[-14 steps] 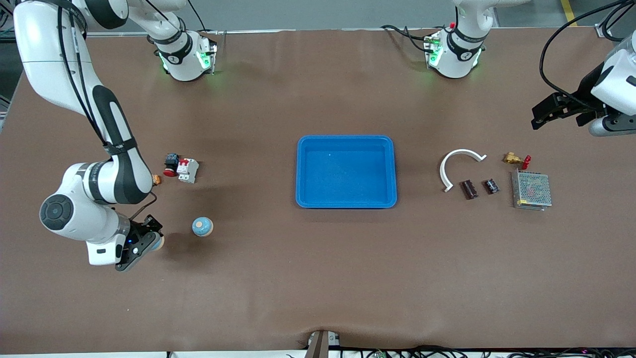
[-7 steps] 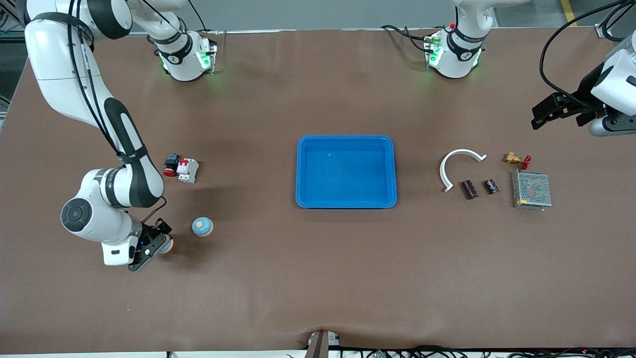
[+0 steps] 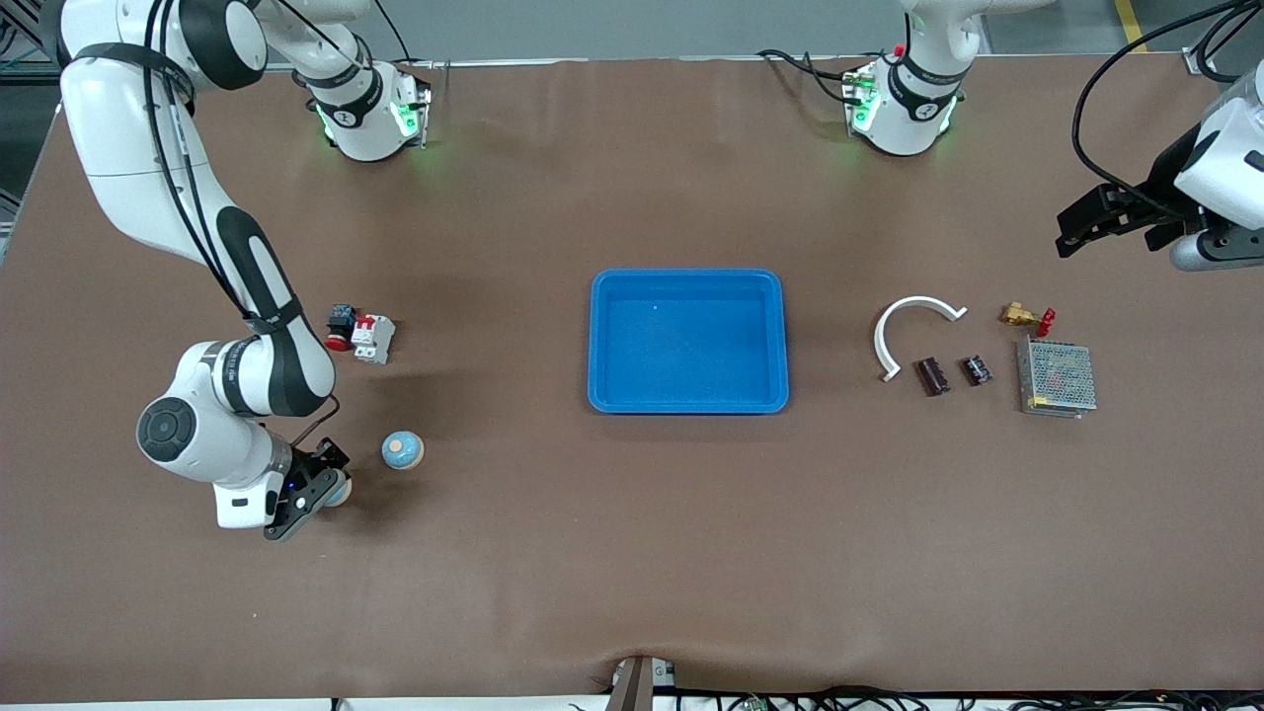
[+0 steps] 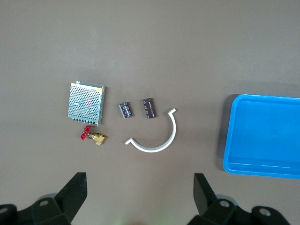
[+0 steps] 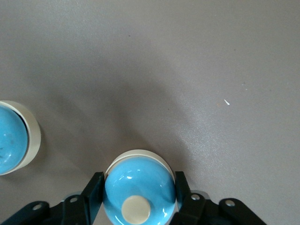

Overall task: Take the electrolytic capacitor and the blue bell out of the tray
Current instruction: 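Lower the bell beside the first bell and open the right gripper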

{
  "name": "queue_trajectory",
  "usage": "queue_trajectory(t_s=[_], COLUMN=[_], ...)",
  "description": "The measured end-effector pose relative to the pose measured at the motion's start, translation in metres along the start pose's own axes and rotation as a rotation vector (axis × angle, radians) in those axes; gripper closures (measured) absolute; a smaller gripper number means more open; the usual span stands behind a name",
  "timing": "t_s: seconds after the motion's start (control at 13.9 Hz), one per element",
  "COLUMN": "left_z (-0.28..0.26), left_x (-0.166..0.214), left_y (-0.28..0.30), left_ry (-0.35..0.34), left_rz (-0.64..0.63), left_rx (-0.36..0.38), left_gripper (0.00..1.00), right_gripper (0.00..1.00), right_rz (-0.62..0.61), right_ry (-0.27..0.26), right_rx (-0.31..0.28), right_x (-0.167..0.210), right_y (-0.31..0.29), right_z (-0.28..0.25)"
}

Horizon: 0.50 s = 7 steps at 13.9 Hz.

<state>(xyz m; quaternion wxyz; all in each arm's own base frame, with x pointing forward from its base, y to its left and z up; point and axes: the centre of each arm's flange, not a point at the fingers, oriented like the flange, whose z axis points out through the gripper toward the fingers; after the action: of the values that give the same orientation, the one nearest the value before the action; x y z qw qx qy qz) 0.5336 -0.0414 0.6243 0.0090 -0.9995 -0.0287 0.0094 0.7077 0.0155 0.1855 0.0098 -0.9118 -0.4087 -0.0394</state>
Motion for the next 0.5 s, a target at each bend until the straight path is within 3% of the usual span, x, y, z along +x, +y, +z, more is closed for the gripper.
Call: queue_trajectory(t_s=[0.22,0.5], left_z=[0.000,0.000], left_x=[0.000,0.000], left_y=[0.000,0.000], left_ry=[0.000,0.000], left_rz=[0.000,0.000], left_rx=[0.000,0.000], left_gripper=[0.00,0.00], right_gripper=[0.01,0.00], right_rz=[0.005,0.024], right_ry=[0.012,0.018], right_rx=[-0.004,0.039], right_x=[0.003,0.014], right_y=[0.002,0.005], right_z=[-0.003,-0.020])
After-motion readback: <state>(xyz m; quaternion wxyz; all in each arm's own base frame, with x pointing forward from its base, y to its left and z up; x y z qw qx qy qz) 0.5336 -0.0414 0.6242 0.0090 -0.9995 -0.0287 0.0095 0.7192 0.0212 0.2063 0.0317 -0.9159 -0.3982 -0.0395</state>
